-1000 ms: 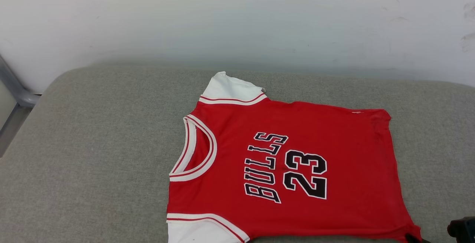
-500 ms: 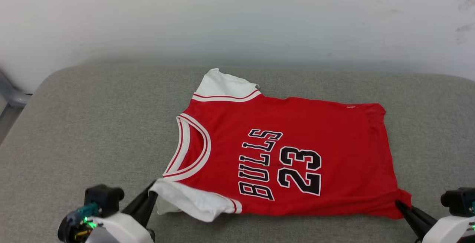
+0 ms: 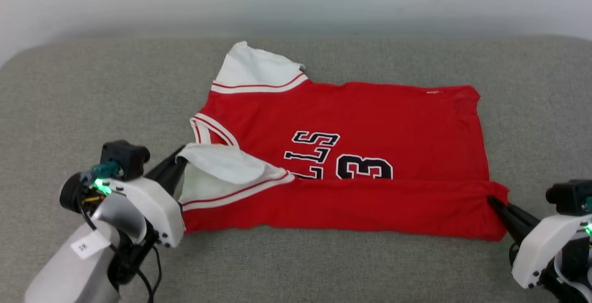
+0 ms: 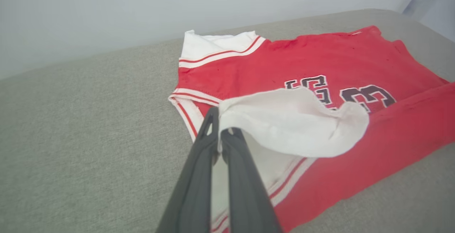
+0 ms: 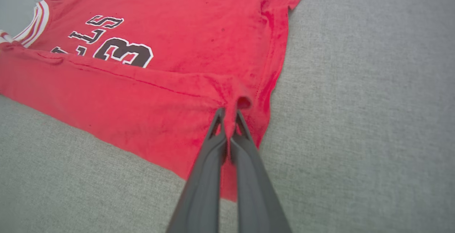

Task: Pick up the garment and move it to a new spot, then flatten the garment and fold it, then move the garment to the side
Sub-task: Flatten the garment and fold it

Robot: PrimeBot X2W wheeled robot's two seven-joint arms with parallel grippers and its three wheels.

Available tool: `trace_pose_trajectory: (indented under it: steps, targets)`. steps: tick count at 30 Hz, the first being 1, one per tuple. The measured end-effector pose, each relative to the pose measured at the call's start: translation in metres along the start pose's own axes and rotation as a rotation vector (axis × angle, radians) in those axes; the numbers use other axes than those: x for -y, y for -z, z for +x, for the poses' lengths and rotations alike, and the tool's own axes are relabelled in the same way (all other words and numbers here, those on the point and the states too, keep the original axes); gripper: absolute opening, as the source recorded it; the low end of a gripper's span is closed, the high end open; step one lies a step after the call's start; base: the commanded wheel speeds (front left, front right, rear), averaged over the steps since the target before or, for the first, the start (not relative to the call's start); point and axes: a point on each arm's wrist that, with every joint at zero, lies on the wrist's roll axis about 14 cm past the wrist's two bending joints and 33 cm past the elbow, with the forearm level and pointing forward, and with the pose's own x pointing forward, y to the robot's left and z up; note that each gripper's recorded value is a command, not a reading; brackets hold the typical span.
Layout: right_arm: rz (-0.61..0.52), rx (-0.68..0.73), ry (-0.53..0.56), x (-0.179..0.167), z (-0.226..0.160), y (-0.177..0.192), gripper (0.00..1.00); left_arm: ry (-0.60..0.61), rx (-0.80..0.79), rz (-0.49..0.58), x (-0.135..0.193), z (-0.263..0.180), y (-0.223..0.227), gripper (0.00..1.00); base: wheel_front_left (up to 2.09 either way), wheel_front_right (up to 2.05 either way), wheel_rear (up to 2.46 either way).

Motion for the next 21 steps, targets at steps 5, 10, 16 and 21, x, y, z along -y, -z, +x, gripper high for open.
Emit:
trace_pose_trajectory:
  steps: [5, 10, 16, 21]
  targets:
    - [0.006, -0.048, 0.011, 0.007, 0.017, 0.01, 0.0, 0.005, -0.077, -0.004, -0.009, 0.029, 0.024, 0.0, 0.0, 0.0, 0.0]
    - [0.007, -0.119, 0.012, 0.01, 0.03, 0.029, 0.0, 0.002, -0.178, -0.017, -0.014, 0.046, 0.06, 0.0, 0.0, 0.0, 0.0]
    - [0.011, -0.155, 0.008, 0.01, 0.036, 0.04, 0.0, -0.013, -0.258, -0.043, -0.017, 0.051, 0.091, 0.0, 0.0, 0.0, 0.0]
    - [0.009, -0.156, 0.005, 0.01, 0.033, 0.041, 0.0, -0.019, -0.244, -0.047, -0.016, 0.052, 0.092, 0.0, 0.0, 0.0, 0.0]
